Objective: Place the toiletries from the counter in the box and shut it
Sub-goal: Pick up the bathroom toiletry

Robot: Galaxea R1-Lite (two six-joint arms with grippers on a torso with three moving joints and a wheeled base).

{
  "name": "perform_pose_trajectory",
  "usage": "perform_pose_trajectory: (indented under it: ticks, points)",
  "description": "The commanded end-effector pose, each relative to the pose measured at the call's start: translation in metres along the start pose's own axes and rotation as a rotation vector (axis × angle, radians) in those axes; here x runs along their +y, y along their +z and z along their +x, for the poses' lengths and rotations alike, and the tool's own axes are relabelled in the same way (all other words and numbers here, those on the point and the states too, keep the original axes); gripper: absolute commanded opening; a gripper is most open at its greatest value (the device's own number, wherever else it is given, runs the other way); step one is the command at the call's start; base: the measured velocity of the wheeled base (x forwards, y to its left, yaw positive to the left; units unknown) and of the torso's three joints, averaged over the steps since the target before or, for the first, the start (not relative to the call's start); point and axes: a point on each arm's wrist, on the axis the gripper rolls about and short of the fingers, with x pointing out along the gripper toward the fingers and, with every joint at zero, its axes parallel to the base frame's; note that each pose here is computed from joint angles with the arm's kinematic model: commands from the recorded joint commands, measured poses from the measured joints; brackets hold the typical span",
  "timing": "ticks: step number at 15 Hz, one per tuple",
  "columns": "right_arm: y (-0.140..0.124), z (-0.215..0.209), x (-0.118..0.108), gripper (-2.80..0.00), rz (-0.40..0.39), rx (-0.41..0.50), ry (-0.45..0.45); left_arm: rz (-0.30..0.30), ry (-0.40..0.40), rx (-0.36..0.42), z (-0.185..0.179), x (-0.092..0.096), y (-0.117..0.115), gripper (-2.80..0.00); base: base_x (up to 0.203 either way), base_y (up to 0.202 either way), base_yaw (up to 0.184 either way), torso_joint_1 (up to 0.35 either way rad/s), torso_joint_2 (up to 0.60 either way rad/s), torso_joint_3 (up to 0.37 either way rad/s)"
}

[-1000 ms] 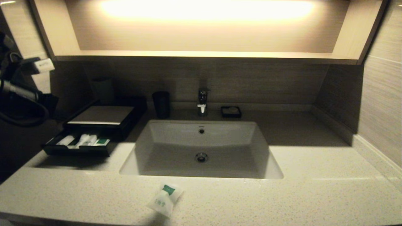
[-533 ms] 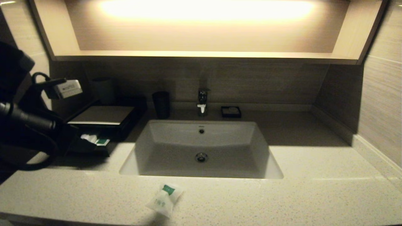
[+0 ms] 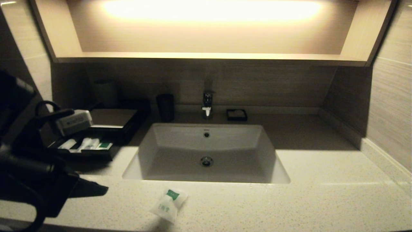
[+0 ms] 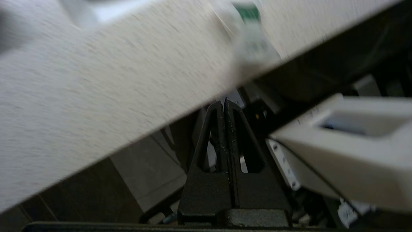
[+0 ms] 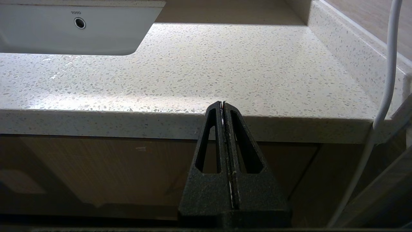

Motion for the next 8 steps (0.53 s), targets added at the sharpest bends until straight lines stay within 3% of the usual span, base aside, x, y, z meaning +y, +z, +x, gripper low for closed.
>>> perform_pose_trajectory:
  ticks: [1,4,8]
  points:
    - [0.0,0.0,0.0,-2.8,-0.001,0.001,0.001,0.037,-0.036,0.025,0.002,-0.009,-0.01,-2.8,0.0,0.0,0.0,0.0,0.0,0.0]
    - [0.0,0.0,0.0,-2.8,-0.001,0.001,0.001,0.073,-0.064,0.027,0.012,-0.014,-0.01,-2.8,0.0,0.0,0.0,0.0,0.0,0.0]
    - [0.0,0.0,0.0,-2.8,-0.001,0.002,0.001,0.011,-0.055,0.016,0.022,-0.029,0.001,-2.8,0.0,0.0,0.0,0.0,0.0,0.0]
